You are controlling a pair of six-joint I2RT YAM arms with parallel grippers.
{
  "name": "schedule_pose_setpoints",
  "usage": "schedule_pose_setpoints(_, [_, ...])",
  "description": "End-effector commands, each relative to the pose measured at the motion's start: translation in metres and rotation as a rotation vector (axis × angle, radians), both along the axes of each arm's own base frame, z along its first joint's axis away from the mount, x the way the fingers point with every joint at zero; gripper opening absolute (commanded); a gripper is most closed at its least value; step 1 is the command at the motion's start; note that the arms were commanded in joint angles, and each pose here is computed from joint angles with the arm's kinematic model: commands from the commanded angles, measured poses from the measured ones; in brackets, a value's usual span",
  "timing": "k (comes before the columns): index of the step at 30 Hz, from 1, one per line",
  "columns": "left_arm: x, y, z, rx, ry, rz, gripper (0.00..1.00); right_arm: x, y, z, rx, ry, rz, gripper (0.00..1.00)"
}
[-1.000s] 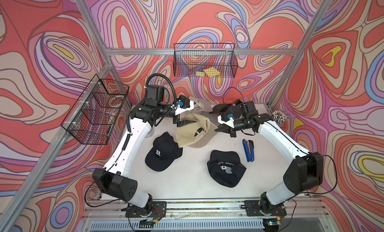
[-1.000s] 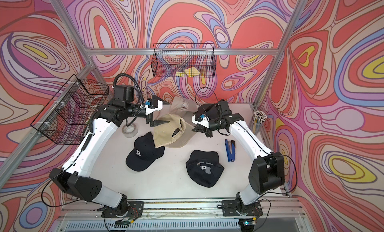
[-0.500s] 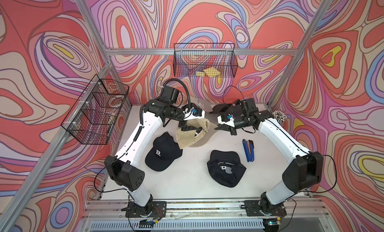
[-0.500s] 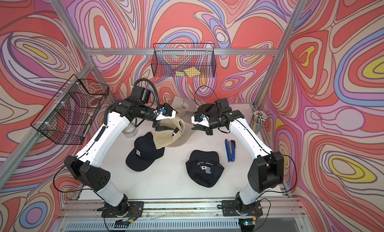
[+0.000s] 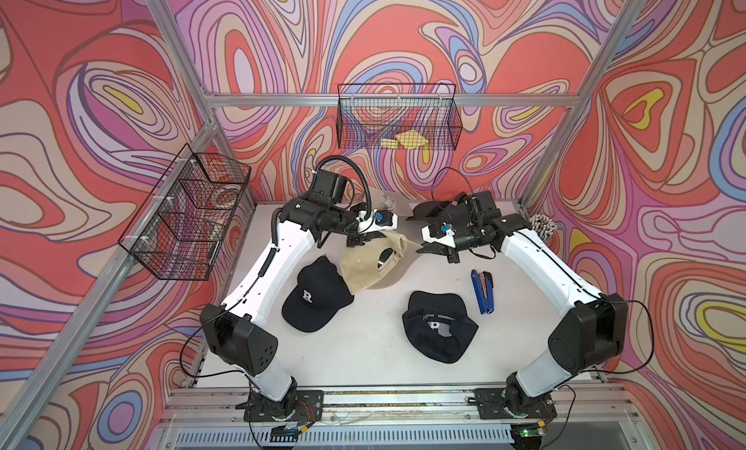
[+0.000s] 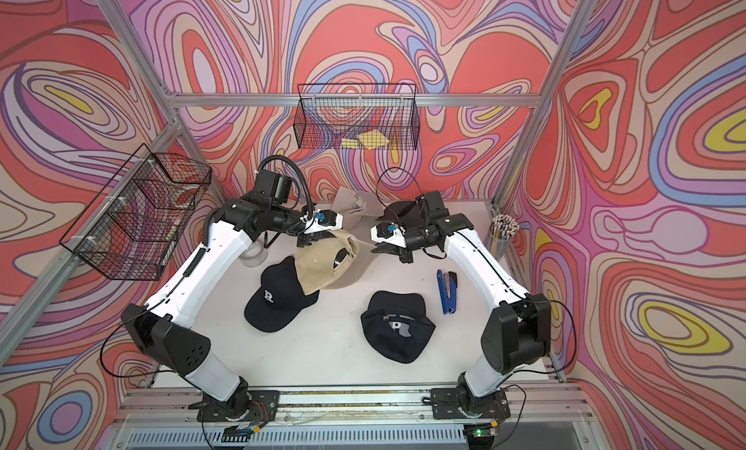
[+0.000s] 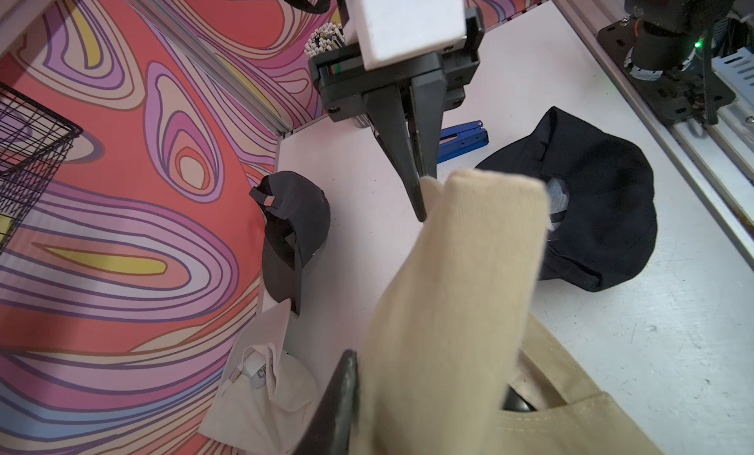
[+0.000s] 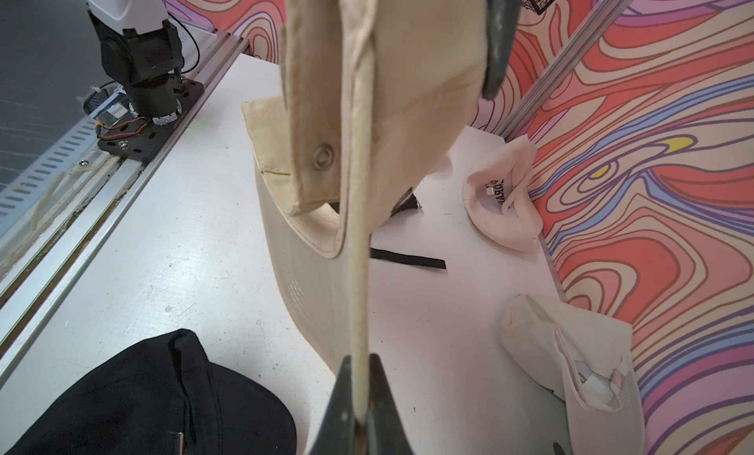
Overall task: Open the adjustable buckle of the baseball cap
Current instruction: Pick up the baseball cap from the center of the board.
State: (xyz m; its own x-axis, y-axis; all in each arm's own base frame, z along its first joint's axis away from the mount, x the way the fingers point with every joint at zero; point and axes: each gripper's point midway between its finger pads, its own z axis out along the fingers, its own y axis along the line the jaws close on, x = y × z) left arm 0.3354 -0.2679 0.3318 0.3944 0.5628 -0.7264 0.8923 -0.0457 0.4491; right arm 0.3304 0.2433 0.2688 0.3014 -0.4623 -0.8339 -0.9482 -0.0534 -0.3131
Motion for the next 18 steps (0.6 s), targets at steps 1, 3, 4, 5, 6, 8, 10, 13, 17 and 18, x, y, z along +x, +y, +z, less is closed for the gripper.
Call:
schedule_pose_setpoints(1, [0.001, -0.001, 0.008, -0.03, -0.003, 0.026, 0.0, 0.028, 0.005, 0.011, 0.064, -0.008, -0.142, 0.23])
schedule_pose_setpoints(3, [0.017, -0.003, 0.014, -0.062, -0.02, 0.112, 0.0, 0.046, 0.0, 0.015, 0.103, -0.008, -0.277, 0.48])
schedule_pose_setpoints(4, [0.025, -0.003, 0.018, -0.089, -0.032, 0.146, 0.0, 0.048, -0.003, 0.016, 0.118, -0.017, -0.315, 0.56])
schedule_pose_setpoints(5, [0.031, -0.003, 0.021, -0.11, -0.042, 0.173, 0.0, 0.047, -0.005, 0.019, 0.134, -0.026, -0.339, 0.67])
schedule_pose_setpoints(6, [0.038, -0.004, 0.024, -0.139, -0.04, 0.209, 0.0, 0.047, -0.008, 0.021, 0.158, -0.03, -0.375, 0.97])
schedule_pose_setpoints(8, [0.046, -0.005, 0.03, -0.177, -0.025, 0.251, 0.0, 0.051, -0.016, 0.027, 0.212, -0.041, -0.479, 0.98])
schedule_pose_setpoints(10, [0.054, -0.007, 0.035, -0.206, 0.024, 0.295, 0.0, 0.054, -0.03, 0.029, 0.266, -0.042, -0.606, 0.98])
schedule_pose_setpoints(13, [0.067, -0.008, 0.04, -0.226, 0.1, 0.37, 0.0, 0.053, -0.045, 0.032, 0.34, -0.018, -0.728, 0.98])
schedule_pose_setpoints(17, [0.087, -0.008, 0.045, -0.265, 0.183, 0.47, 0.0, 0.05, -0.052, 0.032, 0.4, 0.041, -0.794, 0.98])
schedule_pose_setpoints(18, [0.09, -0.009, 0.046, -0.275, 0.204, 0.487, 0.0, 0.048, -0.05, 0.033, 0.415, 0.04, -0.785, 0.98])
